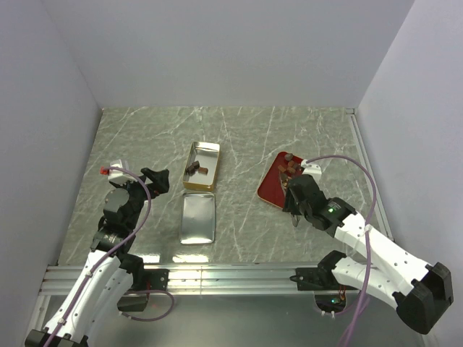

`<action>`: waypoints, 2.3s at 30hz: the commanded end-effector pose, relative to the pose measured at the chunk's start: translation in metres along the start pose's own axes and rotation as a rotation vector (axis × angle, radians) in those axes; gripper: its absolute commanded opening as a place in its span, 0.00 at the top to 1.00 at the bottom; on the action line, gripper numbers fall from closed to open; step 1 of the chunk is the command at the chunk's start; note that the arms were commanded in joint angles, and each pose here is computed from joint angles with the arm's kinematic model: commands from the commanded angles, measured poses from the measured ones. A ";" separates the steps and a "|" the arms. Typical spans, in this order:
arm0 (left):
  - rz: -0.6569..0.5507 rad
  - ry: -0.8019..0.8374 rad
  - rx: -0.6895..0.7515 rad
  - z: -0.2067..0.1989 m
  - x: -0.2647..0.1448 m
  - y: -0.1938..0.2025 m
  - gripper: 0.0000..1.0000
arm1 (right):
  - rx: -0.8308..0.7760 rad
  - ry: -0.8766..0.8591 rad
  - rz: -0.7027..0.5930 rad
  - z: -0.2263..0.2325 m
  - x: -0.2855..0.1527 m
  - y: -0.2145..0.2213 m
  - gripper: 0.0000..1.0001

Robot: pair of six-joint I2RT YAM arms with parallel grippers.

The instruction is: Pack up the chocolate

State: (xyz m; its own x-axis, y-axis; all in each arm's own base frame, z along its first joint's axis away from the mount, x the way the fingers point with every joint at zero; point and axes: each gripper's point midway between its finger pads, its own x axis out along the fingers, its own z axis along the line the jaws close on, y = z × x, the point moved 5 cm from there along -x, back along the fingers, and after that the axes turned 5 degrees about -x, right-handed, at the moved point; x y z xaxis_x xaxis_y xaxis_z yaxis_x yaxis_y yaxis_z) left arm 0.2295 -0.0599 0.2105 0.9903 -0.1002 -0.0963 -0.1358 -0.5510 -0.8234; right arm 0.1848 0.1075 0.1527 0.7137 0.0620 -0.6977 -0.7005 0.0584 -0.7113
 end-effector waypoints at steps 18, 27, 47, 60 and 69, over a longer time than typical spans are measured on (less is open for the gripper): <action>-0.021 0.037 -0.018 -0.006 0.000 -0.004 0.00 | 0.004 -0.028 0.011 -0.002 0.027 -0.007 0.50; -0.022 0.039 -0.018 -0.007 0.000 -0.004 0.01 | -0.008 -0.031 0.028 -0.001 0.030 -0.005 0.50; -0.024 0.039 -0.020 -0.007 -0.001 -0.004 0.01 | -0.004 -0.040 0.027 -0.001 0.026 -0.007 0.67; -0.025 0.038 -0.020 -0.007 -0.001 -0.004 0.01 | 0.022 -0.072 -0.020 -0.003 0.004 -0.016 0.69; -0.024 0.034 -0.019 -0.006 0.000 -0.004 0.01 | 0.040 -0.202 -0.085 0.020 -0.006 -0.033 0.69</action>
State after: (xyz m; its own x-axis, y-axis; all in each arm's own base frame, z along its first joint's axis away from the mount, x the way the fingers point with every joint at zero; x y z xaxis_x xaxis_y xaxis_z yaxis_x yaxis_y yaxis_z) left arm 0.2288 -0.0597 0.2120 0.9910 -0.0999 -0.0896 -0.1301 -0.5524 -0.8234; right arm 0.1925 0.1084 0.1510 0.6971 0.1592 -0.6991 -0.7137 0.0606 -0.6979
